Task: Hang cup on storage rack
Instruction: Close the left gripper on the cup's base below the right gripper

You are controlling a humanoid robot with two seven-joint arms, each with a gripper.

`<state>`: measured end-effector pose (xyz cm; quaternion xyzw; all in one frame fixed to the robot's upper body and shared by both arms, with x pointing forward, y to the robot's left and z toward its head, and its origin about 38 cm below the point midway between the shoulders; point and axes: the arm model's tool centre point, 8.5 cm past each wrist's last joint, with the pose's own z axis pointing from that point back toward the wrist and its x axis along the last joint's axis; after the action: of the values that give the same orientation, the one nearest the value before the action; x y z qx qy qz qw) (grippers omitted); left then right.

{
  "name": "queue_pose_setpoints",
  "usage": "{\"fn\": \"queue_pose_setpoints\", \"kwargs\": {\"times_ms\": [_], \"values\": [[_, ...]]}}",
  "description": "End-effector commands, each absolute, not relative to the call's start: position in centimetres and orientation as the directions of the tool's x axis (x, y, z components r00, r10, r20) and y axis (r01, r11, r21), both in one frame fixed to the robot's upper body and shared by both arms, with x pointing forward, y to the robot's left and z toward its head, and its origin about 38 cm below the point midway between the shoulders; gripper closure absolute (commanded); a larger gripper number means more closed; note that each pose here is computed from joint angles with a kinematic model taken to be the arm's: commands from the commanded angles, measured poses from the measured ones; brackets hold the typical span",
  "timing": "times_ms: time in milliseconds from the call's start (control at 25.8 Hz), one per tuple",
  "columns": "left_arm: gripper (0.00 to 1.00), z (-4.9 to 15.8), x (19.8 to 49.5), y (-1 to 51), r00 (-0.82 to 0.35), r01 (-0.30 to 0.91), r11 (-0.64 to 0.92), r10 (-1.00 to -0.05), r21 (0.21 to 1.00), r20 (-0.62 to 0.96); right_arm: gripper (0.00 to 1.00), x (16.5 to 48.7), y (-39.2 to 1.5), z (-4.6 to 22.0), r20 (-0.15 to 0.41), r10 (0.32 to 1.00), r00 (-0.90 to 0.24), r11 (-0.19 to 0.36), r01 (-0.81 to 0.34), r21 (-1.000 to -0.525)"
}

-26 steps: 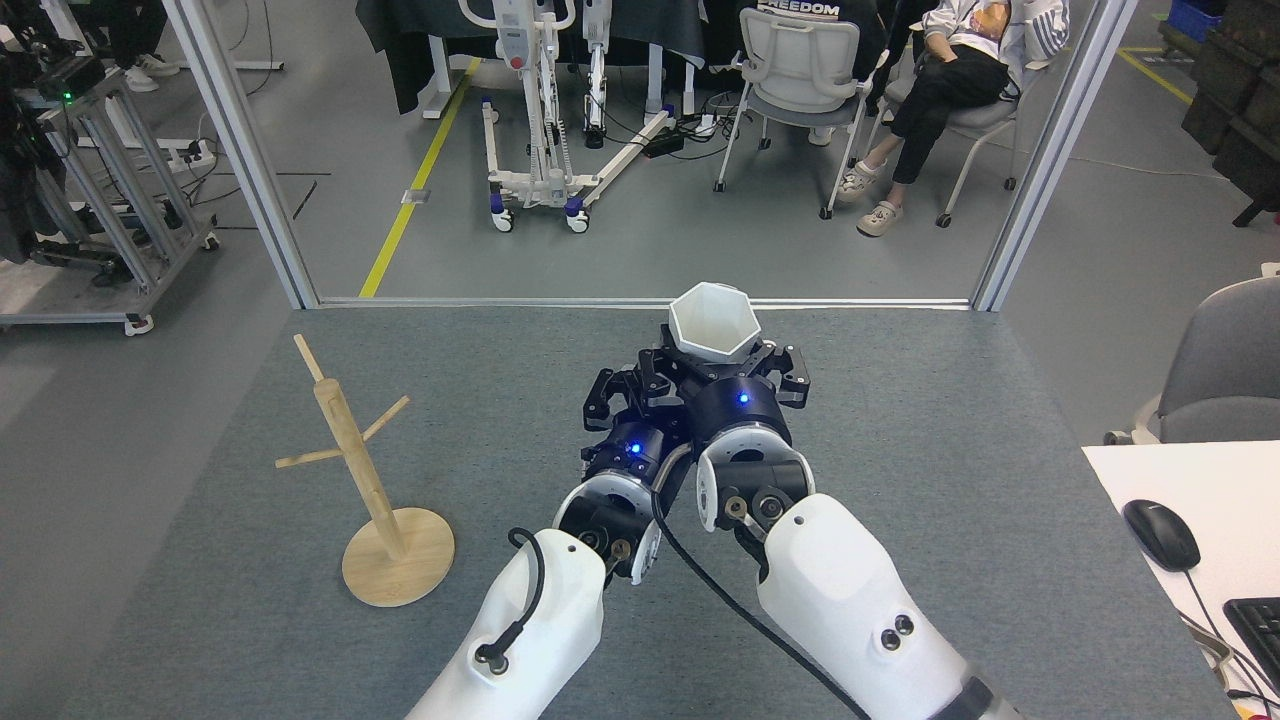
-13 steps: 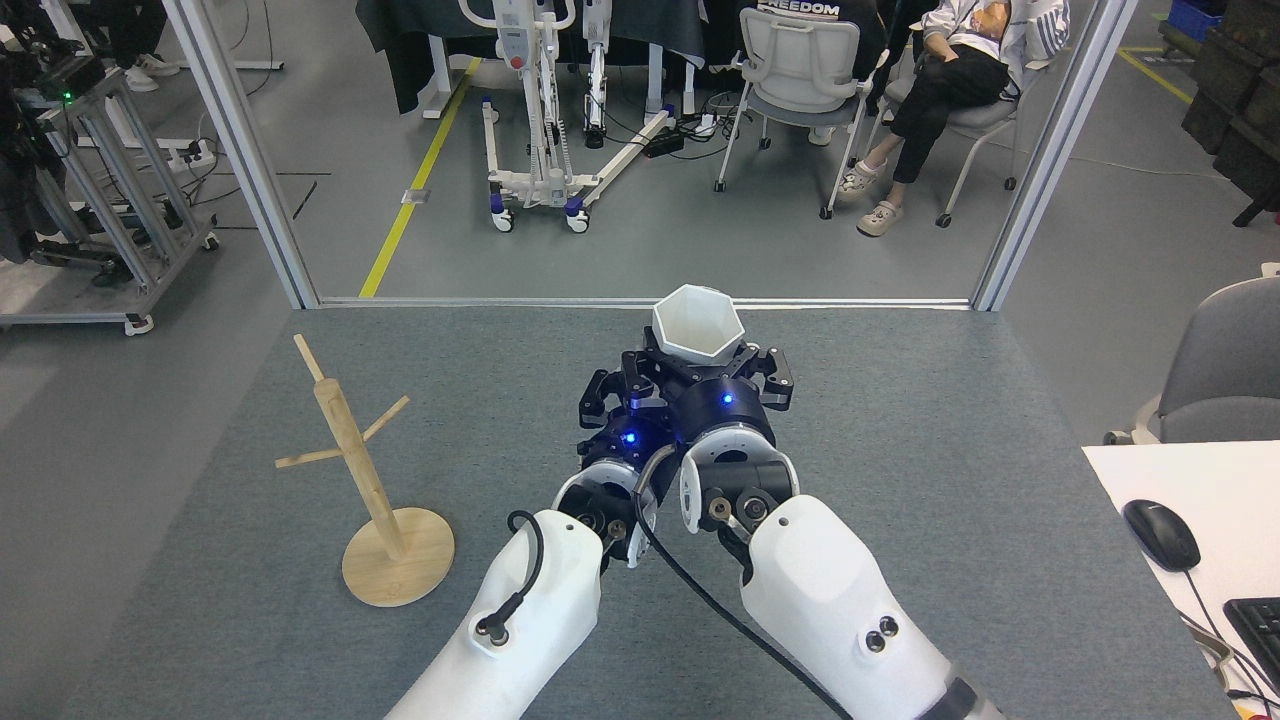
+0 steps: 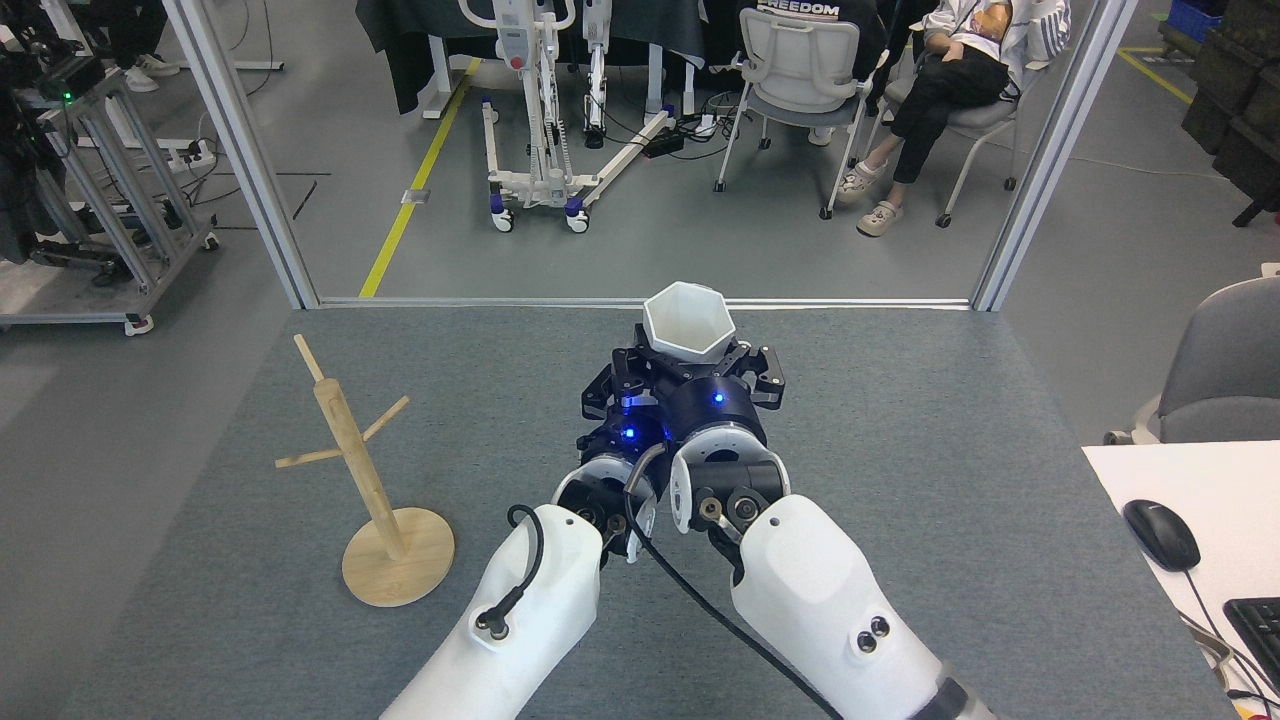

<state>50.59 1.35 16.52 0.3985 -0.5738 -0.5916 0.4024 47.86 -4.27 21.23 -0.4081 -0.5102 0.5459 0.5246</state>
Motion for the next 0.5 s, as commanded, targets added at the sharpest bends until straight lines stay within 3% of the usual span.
{"fn": "queue_pose_setpoints", "kwargs": {"times_ms": [0,39,116,232,310,465], "values": [[0.63,16.54,50.57,1.28,-0.366,0.014,-0.017,-0.931,1.0,-0.011,0.85,47.84,-4.27,21.16,0.088,0.989,-0.12,0.069,-0.155,-0.985],[0.67,16.52,50.57,1.28,-0.366,0.017,-0.018,-0.931,1.0,-0.011,0.84,47.86,-4.29,21.21,0.086,0.989,-0.12,0.067,-0.152,-0.986],[0.74,16.49,50.55,1.24,-0.367,0.018,-0.02,-0.93,1.0,-0.012,0.69,47.86,-4.31,21.23,0.085,0.989,-0.118,0.067,-0.15,-0.986],[0.82,16.5,50.52,1.15,-0.379,0.018,-0.02,-0.925,1.0,-0.012,0.22,47.79,-4.24,21.3,0.084,0.989,-0.122,0.067,-0.14,-0.988],[0.89,16.49,50.46,1.02,-0.388,0.017,-0.022,-0.921,1.0,-0.014,0.02,47.76,-4.16,21.37,0.086,0.989,-0.124,0.069,-0.138,-0.988],[1.0,16.63,50.32,0.74,-0.419,0.005,-0.023,-0.908,1.0,-0.019,0.01,47.72,-4.04,21.41,0.081,0.987,-0.138,0.063,-0.134,-0.989]]}}
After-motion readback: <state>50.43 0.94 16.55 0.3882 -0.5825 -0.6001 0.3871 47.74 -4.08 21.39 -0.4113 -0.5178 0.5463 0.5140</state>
